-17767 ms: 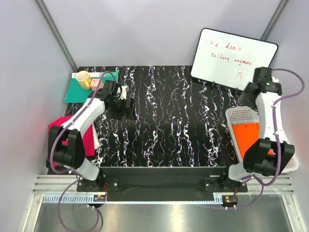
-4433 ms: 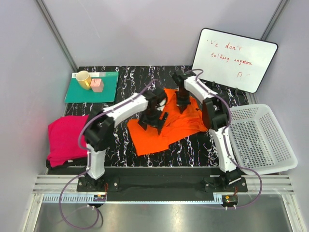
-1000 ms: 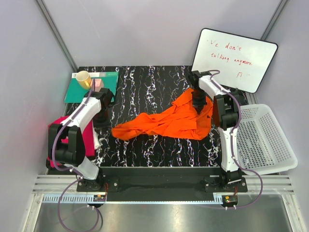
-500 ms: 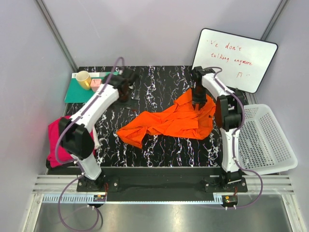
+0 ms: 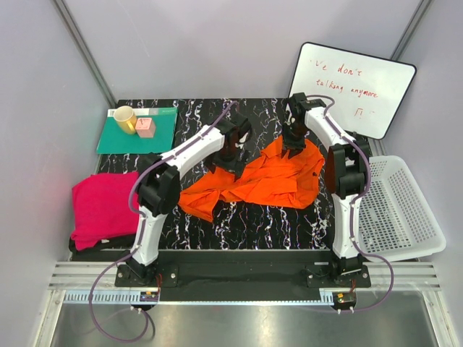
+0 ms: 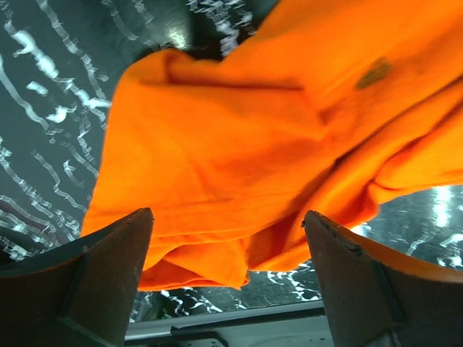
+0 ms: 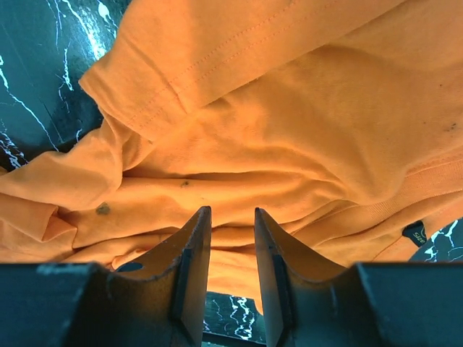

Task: Fold and stack the t-shirts
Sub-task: Flatten out the tshirt

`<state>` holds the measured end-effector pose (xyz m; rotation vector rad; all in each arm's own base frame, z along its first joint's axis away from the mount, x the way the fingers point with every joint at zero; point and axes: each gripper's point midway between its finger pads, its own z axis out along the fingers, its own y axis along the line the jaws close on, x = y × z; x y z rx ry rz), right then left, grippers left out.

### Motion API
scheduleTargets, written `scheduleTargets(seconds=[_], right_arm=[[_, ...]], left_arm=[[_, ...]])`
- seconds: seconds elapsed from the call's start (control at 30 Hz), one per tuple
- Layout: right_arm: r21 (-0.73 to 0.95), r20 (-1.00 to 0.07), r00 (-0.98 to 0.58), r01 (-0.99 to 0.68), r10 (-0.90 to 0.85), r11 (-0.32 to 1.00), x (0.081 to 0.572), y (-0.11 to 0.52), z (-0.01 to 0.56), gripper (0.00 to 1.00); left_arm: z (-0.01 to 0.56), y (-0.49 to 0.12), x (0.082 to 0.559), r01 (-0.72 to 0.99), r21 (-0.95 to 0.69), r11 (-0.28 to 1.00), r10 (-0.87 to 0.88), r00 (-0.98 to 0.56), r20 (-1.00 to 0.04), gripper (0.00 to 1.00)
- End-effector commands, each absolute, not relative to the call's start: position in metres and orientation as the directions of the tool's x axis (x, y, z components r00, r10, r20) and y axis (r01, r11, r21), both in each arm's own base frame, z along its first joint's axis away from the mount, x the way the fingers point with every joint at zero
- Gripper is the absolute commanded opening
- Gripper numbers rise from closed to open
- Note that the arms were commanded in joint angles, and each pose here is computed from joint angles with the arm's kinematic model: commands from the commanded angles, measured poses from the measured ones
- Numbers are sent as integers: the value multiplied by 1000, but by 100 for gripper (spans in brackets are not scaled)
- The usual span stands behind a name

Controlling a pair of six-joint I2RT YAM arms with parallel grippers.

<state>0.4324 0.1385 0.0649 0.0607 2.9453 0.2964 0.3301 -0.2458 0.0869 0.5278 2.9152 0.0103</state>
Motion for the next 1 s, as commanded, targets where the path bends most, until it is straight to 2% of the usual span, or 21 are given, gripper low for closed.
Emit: scheduleTargets(seconds=[0.0, 0.03, 0.07, 0.1, 0.13, 0.17, 0.4, 0.53, 0.63, 0.77, 0.97], right_arm=[[215, -185, -981, 20, 60, 976, 434, 143, 67, 38], [211, -181, -982, 20, 59, 977, 434, 142, 65, 37], [210, -171, -983, 27, 64, 977, 434, 143, 61, 37], [213, -167, -984, 27, 64, 977, 434, 143, 59, 36], [231, -166, -984, 25, 65, 973, 435, 147, 61, 36], [241, -155, -986, 28, 66, 970, 435, 149, 57, 36], [351, -171, -985, -26, 36, 936, 445, 180, 71, 35], [378, -165, -986, -56, 8, 924, 437, 195, 76, 36], [400, -166, -986, -99, -34, 911, 425, 211, 83, 36], [442, -124, -988, -142, -96, 886, 396, 234, 83, 35], [454, -61, -982, -185, -177, 871, 351, 255, 74, 35]], left_arm=[[100, -276, 327, 425, -75, 902, 403, -892, -203, 78], [98, -278, 325, 435, -79, 897, 413, -889, -199, 70], [96, -280, 323, 442, -82, 893, 422, -887, -189, 56], [93, -284, 319, 453, -92, 887, 432, -884, -179, 36], [91, -286, 316, 458, -91, 884, 439, -882, -173, 4], [88, -289, 312, 467, -92, 879, 449, -878, -165, 0], [67, -301, 304, 460, -107, 882, 446, -885, -132, 0], [47, -300, 315, 428, -57, 902, 420, -900, -119, 0], [33, -291, 328, 403, 9, 915, 401, -909, -115, 0], [22, -286, 336, 382, 7, 924, 381, -919, -98, 0], [29, -278, 354, 336, -13, 942, 331, -934, -134, 0]])
